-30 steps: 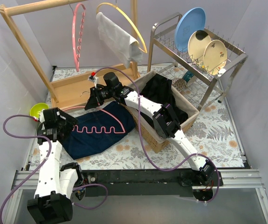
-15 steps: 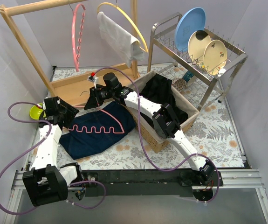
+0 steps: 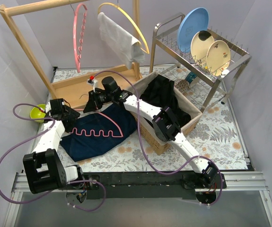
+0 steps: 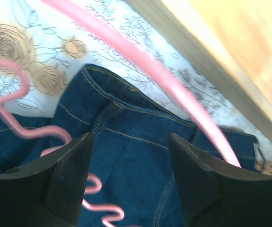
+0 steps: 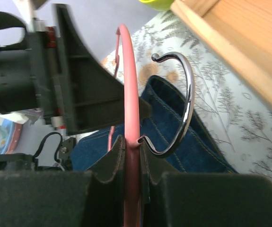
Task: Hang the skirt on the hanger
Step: Place skirt on hanger
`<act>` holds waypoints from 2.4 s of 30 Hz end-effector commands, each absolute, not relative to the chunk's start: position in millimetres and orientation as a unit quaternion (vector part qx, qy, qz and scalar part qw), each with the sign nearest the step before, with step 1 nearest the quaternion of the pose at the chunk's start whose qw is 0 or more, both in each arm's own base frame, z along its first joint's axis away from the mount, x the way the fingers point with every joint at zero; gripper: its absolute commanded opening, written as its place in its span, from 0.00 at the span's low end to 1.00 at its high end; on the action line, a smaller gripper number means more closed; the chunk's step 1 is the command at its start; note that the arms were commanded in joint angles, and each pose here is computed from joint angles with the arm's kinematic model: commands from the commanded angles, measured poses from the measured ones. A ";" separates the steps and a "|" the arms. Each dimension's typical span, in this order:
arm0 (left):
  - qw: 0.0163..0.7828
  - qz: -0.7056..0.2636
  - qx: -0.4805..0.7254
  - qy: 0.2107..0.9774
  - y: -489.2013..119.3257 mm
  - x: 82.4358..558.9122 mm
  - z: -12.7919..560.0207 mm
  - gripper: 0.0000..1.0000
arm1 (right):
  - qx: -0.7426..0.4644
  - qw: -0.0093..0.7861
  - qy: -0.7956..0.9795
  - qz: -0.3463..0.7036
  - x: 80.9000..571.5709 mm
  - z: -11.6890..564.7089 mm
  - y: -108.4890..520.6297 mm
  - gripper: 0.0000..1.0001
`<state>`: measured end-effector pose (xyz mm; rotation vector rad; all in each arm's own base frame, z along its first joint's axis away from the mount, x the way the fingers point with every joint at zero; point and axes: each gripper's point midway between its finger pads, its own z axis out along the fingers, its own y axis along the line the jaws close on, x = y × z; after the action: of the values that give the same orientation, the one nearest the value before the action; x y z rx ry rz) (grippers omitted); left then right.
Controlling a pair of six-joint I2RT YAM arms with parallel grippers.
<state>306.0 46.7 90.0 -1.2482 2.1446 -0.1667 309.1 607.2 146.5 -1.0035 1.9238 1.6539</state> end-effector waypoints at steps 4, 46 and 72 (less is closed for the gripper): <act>0.325 -0.013 -0.490 0.809 66.3 307.8 76.7 0.68 | -0.361 0.182 0.710 0.577 301.6 98.1 614.9 0.01; 0.220 0.037 -0.488 0.844 67.0 287.0 14.3 0.38 | -0.291 0.186 0.803 0.485 330.4 11.9 605.7 0.01; 0.424 -0.091 -0.420 0.797 39.0 276.4 188.8 0.00 | -0.349 0.211 0.786 0.464 321.7 46.5 595.4 0.01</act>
<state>283.1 41.7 131.3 -1.1183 2.1224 -0.1706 319.5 606.7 98.5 -0.9324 2.1046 1.4064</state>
